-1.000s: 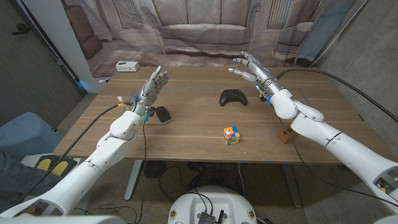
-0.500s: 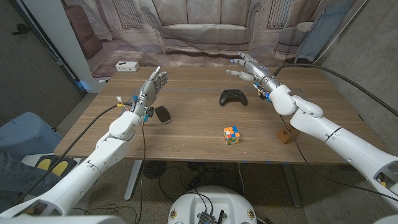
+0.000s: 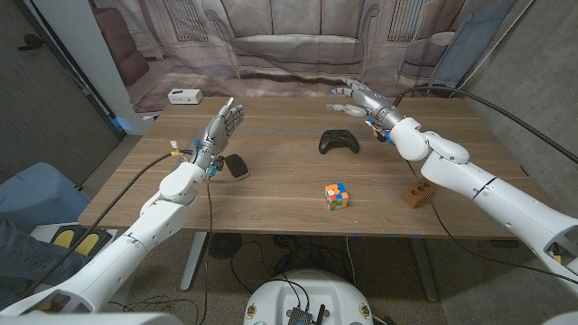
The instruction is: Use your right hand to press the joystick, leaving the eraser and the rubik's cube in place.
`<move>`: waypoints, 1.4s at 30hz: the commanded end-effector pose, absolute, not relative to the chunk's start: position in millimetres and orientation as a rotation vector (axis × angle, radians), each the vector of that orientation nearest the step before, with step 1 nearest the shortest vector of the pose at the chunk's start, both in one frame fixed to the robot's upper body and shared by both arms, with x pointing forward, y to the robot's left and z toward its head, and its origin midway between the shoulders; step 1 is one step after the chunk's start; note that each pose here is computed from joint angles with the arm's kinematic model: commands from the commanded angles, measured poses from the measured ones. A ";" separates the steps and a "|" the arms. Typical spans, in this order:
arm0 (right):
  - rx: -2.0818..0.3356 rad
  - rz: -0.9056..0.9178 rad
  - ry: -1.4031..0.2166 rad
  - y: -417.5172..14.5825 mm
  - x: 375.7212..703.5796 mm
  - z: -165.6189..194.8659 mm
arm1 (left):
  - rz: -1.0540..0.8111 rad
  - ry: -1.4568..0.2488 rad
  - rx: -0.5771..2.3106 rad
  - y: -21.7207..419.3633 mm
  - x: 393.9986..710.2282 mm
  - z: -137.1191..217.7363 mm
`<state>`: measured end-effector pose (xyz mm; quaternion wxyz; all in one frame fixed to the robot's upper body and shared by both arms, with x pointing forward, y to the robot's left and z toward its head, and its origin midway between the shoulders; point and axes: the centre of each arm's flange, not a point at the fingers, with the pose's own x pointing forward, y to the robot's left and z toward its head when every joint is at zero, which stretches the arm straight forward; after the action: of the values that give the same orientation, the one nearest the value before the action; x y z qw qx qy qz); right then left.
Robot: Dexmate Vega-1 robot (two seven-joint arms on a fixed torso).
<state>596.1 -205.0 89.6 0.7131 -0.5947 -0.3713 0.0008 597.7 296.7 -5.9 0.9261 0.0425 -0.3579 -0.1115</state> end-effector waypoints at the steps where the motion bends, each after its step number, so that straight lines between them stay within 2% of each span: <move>1: -1.370 0.021 -0.787 -200.6 597.9 93.2 | -0.218 -0.726 0.074 296.8 596.4 -11.3; 24: -1.485 0.058 -0.762 -183.9 608.1 94.7 | -0.215 -0.741 0.084 298.9 590.0 -5.2; 42: -1.479 0.114 -0.693 -183.8 616.4 98.1 | -0.235 -0.734 0.084 291.7 589.4 -2.9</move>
<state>609.7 -184.1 95.6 0.6717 -0.6640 -0.3265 0.0357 590.4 294.8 -4.5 0.9250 0.0352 -0.3624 -0.1089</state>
